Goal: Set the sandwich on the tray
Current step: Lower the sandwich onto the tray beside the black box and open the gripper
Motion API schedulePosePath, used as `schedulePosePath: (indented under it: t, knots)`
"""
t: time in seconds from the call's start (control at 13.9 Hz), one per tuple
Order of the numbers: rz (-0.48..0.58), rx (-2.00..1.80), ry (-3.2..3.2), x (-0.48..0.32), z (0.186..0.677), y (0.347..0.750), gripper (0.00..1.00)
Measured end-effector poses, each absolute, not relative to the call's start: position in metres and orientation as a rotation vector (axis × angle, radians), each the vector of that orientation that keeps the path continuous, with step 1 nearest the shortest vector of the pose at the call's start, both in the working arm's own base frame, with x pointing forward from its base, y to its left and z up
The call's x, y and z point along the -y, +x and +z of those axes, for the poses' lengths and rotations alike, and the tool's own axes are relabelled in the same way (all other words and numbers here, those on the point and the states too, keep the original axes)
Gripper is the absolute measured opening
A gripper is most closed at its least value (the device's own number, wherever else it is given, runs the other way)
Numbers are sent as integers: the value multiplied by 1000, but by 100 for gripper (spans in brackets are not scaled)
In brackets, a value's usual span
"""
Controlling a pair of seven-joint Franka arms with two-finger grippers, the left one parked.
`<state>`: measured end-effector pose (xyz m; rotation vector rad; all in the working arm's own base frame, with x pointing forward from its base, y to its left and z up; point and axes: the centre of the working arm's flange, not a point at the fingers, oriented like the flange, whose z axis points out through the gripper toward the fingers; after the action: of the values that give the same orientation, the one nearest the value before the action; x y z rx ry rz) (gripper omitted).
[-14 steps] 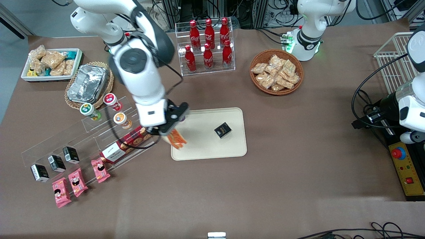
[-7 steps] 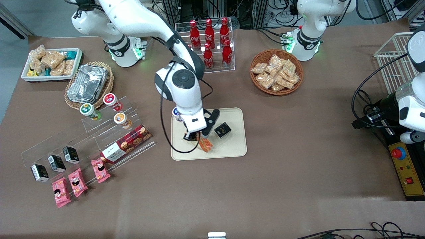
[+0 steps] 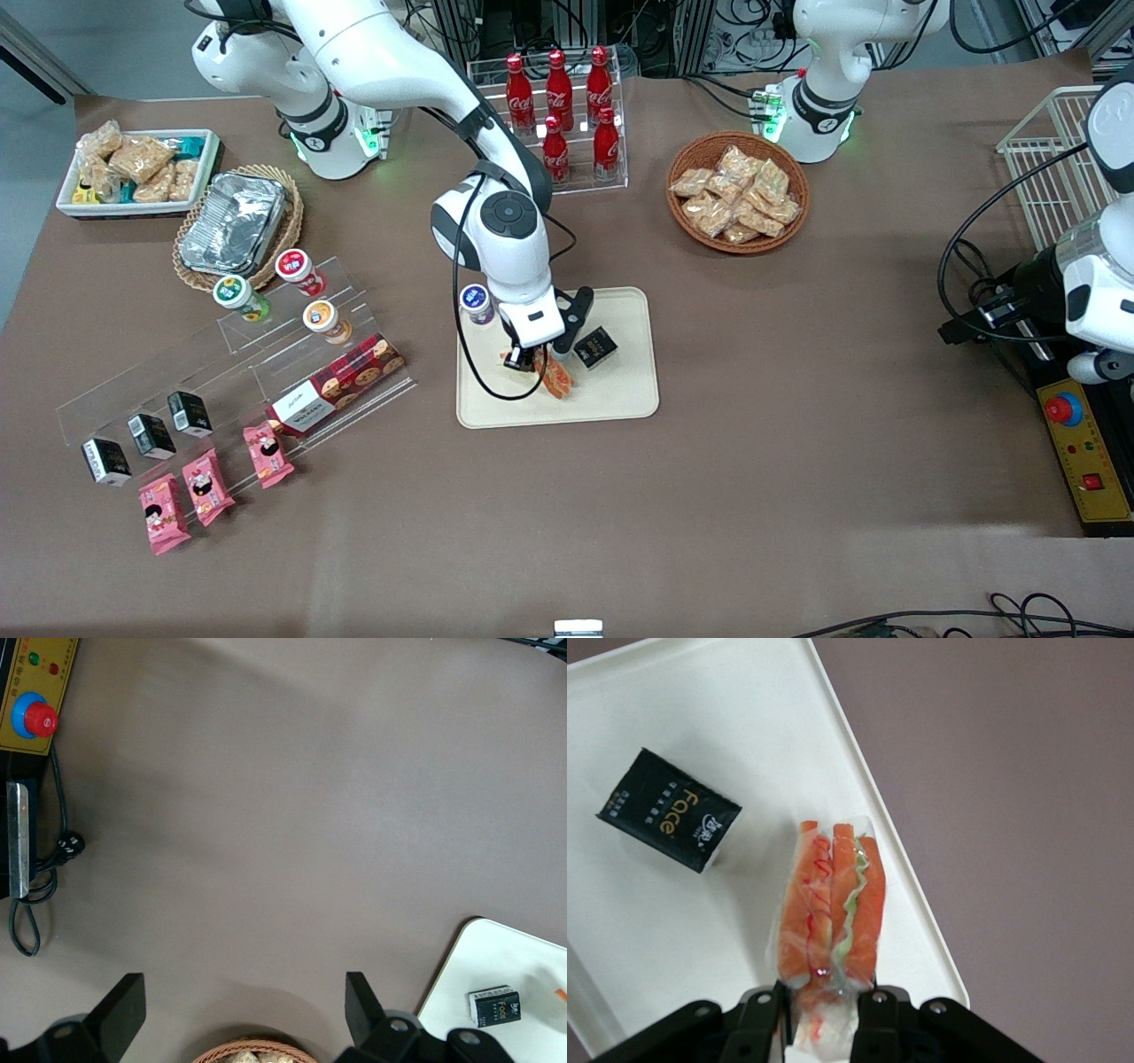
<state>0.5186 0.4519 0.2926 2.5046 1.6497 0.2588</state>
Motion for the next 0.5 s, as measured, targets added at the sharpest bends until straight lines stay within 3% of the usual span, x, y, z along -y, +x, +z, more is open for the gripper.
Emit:
schedulePosePath:
  t: [0.14, 0.5]
  knots:
    - [261, -1645, 2505, -450, 293, 520, 42]
    - [210, -1678, 2455, -446, 292, 519, 91]
